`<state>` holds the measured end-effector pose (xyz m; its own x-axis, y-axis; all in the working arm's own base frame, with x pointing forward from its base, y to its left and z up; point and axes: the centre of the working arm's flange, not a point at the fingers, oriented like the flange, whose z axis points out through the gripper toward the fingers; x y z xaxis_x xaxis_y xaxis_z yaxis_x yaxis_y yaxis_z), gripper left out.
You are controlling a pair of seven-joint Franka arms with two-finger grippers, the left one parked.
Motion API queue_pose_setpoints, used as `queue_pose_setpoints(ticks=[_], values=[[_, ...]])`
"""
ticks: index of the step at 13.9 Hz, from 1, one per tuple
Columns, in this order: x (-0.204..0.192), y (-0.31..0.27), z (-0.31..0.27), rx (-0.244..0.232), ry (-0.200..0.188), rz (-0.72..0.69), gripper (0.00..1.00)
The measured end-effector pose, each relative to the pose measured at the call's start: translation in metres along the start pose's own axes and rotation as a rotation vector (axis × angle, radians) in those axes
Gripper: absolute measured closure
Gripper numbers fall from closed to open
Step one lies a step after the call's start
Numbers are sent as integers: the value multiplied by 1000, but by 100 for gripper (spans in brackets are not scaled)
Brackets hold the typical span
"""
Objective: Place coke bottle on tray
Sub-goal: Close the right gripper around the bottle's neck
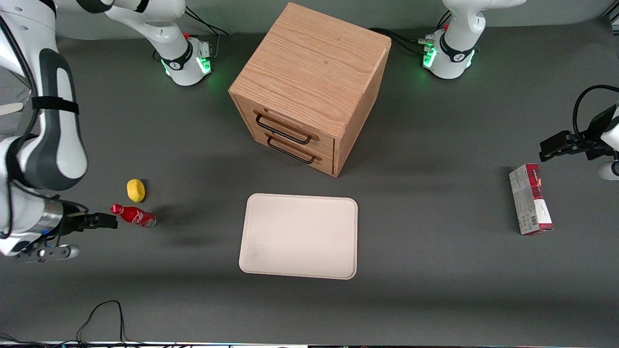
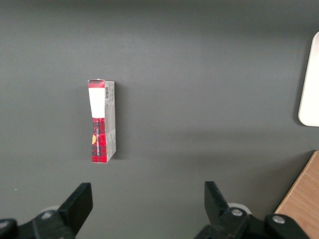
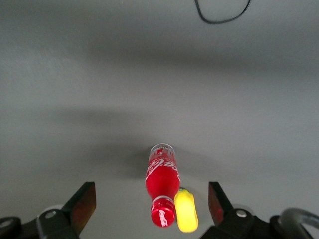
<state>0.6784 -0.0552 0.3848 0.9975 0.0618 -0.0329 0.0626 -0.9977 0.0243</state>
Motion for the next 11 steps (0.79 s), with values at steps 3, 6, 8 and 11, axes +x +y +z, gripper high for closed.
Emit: queue_pose_setpoints(ticks=[3,6,8,11], values=[[-30,-5,31,6,-6,-25,0],[-40,-7,46,5,5,-33,0],[-43,-7,53,6,0,-58,0],[-45,-6,56,6,-6,-77,0]])
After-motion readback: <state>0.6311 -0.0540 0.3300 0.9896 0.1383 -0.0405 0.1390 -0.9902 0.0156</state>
